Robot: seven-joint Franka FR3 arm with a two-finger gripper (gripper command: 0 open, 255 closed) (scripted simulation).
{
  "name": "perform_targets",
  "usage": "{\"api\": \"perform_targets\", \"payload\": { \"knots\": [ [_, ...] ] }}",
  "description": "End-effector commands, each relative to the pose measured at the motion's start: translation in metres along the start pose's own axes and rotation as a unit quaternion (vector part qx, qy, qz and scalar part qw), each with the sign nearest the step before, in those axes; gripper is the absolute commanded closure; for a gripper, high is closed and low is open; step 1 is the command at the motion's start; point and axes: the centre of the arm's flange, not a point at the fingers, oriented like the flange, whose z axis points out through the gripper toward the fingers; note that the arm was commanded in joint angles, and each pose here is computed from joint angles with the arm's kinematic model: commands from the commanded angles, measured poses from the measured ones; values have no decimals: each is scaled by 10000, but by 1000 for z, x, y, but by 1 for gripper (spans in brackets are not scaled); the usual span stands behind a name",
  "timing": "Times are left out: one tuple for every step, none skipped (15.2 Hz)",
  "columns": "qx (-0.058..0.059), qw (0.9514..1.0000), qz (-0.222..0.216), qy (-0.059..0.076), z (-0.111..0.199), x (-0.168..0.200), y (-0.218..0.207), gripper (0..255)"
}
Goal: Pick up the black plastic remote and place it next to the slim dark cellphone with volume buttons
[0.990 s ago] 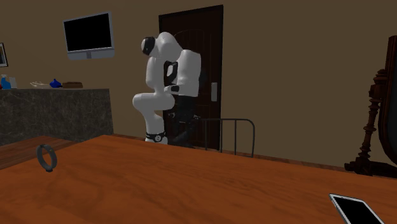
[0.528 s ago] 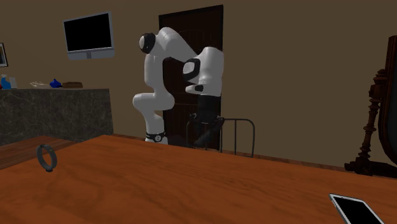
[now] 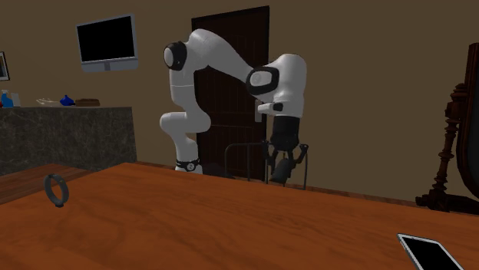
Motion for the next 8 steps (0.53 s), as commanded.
{"api": "perform_targets", "payload": {
  "knots": [
    [-4, 10000, 13, 11, -2, -1, -27, 255],
    [-4, 10000, 13, 11, -3, -2, -40, 255],
    [-4, 10000, 13, 11, -3, -2, -53, 255],
    [-4, 10000, 13, 11, -4, -3, -66, 255],
    [-4, 10000, 13, 11, -5, -4, -79, 255],
    [-4, 10000, 13, 11, -6, -4, -93, 255],
    [-4, 10000, 13, 11, -6, -5, -106, 255],
    [-4, 10000, 13, 11, -7, -6, -119, 255]
  ]
}}
